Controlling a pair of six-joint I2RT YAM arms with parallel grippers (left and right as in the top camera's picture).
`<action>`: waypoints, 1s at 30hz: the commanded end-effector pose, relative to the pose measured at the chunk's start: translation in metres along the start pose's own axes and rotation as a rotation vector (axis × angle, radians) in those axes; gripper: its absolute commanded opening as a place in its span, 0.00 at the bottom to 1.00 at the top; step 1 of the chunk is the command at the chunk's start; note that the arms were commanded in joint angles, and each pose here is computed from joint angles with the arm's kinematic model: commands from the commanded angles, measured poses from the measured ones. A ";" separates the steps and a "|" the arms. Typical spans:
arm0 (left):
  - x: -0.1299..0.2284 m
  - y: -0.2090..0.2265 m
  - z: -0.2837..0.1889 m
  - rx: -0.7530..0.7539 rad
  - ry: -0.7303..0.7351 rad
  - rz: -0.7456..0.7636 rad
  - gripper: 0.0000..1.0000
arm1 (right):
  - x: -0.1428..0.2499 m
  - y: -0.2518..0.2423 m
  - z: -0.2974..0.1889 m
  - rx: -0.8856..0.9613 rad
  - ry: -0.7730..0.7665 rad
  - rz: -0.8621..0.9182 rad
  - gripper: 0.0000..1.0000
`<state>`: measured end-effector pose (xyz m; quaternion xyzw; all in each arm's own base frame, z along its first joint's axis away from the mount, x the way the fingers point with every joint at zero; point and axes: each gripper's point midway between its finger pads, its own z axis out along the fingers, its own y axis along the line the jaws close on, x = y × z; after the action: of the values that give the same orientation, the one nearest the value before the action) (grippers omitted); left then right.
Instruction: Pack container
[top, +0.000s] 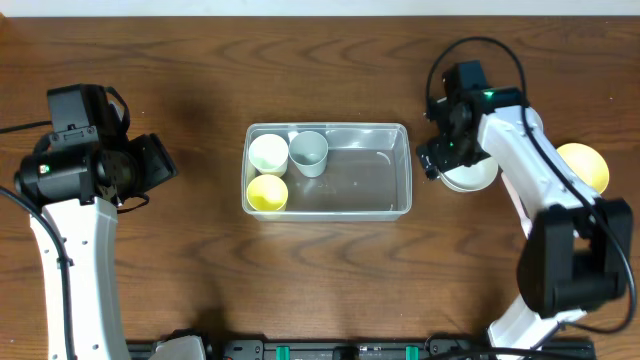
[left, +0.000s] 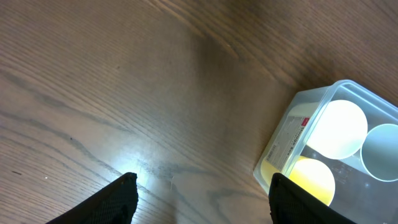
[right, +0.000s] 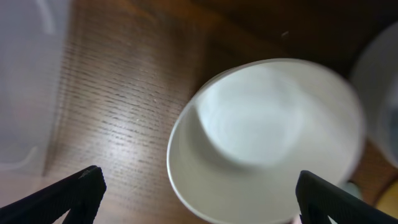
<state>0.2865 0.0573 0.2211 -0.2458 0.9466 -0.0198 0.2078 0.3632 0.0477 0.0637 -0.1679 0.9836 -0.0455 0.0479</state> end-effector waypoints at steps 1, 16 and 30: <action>-0.001 0.002 0.000 0.001 -0.002 -0.013 0.68 | -0.001 -0.003 0.013 0.005 0.033 0.037 0.99; 0.000 0.002 0.000 0.001 -0.002 -0.013 0.68 | 0.000 -0.001 0.040 -0.003 0.081 0.099 0.84; 0.000 0.002 0.000 0.002 -0.002 -0.013 0.68 | 0.002 -0.001 0.040 -0.004 0.089 0.115 0.41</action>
<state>0.2865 0.0573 0.2211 -0.2458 0.9466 -0.0198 0.2078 0.3608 0.0466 0.0204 -0.1198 0.9918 -0.0453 0.0004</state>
